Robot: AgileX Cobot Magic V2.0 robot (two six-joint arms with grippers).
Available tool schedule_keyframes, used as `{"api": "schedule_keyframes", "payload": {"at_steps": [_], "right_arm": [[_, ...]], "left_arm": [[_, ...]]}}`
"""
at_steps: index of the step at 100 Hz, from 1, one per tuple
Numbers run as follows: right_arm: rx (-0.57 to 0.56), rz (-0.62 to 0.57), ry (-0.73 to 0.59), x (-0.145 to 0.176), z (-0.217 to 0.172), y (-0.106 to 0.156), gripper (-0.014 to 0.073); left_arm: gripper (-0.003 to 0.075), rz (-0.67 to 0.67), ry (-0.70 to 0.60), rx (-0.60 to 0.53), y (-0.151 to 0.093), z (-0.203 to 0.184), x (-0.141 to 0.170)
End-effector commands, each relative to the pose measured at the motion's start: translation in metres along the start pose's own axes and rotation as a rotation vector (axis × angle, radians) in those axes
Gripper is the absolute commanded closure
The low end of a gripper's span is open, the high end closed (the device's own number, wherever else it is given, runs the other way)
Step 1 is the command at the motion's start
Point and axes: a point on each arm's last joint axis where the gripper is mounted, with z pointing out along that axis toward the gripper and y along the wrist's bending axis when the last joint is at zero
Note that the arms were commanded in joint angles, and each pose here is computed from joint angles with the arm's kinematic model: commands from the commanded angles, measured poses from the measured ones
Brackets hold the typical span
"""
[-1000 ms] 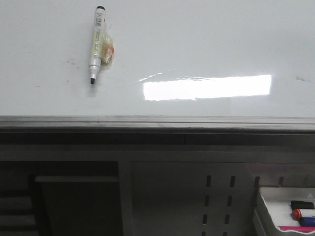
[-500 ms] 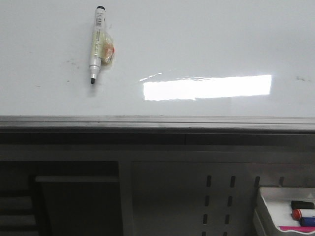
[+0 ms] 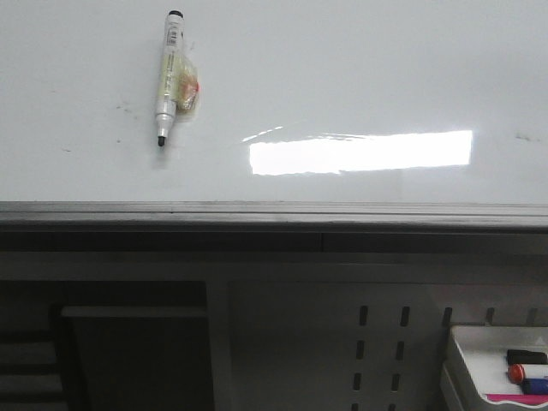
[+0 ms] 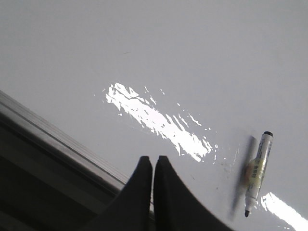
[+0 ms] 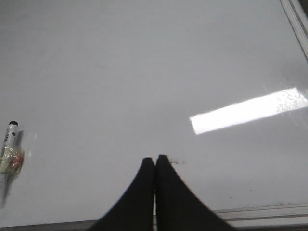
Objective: Write number 4 on whiteboard
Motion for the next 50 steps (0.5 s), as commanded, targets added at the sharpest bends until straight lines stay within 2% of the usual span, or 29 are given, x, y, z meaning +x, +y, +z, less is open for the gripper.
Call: {"api": "schedule_keyframes", "payload": {"at_steps": [1, 12, 18, 28, 50], "right_arm": [[-0.032, 0.011, -0.077, -0.002, -0.002, 0.002, 0.0661], [-0.022, 0.141, -0.097, -0.005, -0.002, 0.001, 0.0661], [-0.024, 0.157, -0.113, -0.011, -0.002, 0.002, 0.0661], [-0.015, 0.149, -0.097, -0.023, -0.002, 0.004, 0.0661], [0.026, 0.017, -0.003, -0.055, 0.009, 0.011, 0.0661]], "left_arm": [[0.0741, -0.082, -0.039, -0.013, 0.008, -0.001, 0.004], [0.0741, -0.082, -0.063, -0.009, 0.006, -0.001, -0.001], [0.0741, -0.047, -0.054, 0.006, 0.001, -0.002, -0.003], [0.0741, 0.106, -0.022, 0.048, -0.013, -0.003, -0.011], [0.0738, 0.503, 0.128, 0.094, -0.054, 0.003, -0.041]]}}
